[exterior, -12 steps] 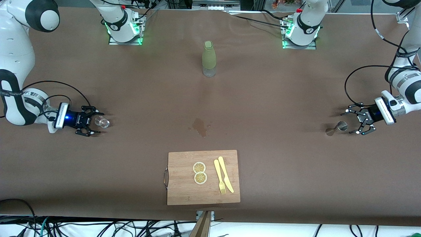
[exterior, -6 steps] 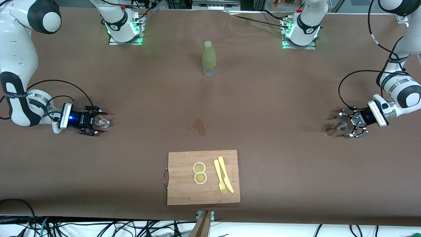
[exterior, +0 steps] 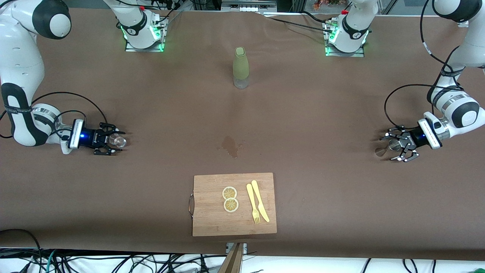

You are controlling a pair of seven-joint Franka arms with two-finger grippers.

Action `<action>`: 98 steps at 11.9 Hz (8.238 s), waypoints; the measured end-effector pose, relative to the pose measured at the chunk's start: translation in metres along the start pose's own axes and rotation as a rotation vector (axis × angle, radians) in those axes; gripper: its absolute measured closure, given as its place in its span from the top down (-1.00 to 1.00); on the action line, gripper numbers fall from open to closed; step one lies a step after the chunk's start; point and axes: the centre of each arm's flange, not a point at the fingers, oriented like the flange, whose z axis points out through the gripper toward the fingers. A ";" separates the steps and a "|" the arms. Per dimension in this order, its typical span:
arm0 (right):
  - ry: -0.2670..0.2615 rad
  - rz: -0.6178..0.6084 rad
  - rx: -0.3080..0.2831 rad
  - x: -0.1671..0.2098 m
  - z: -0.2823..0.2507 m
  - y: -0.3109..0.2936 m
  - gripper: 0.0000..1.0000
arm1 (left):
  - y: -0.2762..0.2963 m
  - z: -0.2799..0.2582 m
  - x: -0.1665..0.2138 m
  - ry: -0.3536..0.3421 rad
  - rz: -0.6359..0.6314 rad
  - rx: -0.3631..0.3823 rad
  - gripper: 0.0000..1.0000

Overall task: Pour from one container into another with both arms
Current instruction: 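Close the right gripper on the beaker while the left gripper grasps the jigger, then lift the beaker and jigger and bring both grippers together mid-table, then tilt the beaker with the right gripper, pouring liquid into the jigger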

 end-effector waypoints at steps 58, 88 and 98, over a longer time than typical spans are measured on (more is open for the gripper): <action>-0.545 -0.055 0.047 0.279 0.386 0.032 -0.08 | 0.142 0.394 0.166 0.339 -0.139 0.060 -0.82; -0.802 -0.088 -0.035 0.367 0.509 -0.051 -0.08 | 0.267 0.508 0.200 0.211 -0.172 0.154 -0.82; -0.903 -0.134 -0.060 0.373 0.518 -0.061 -0.09 | 0.270 0.510 0.200 0.201 -0.169 0.152 -0.82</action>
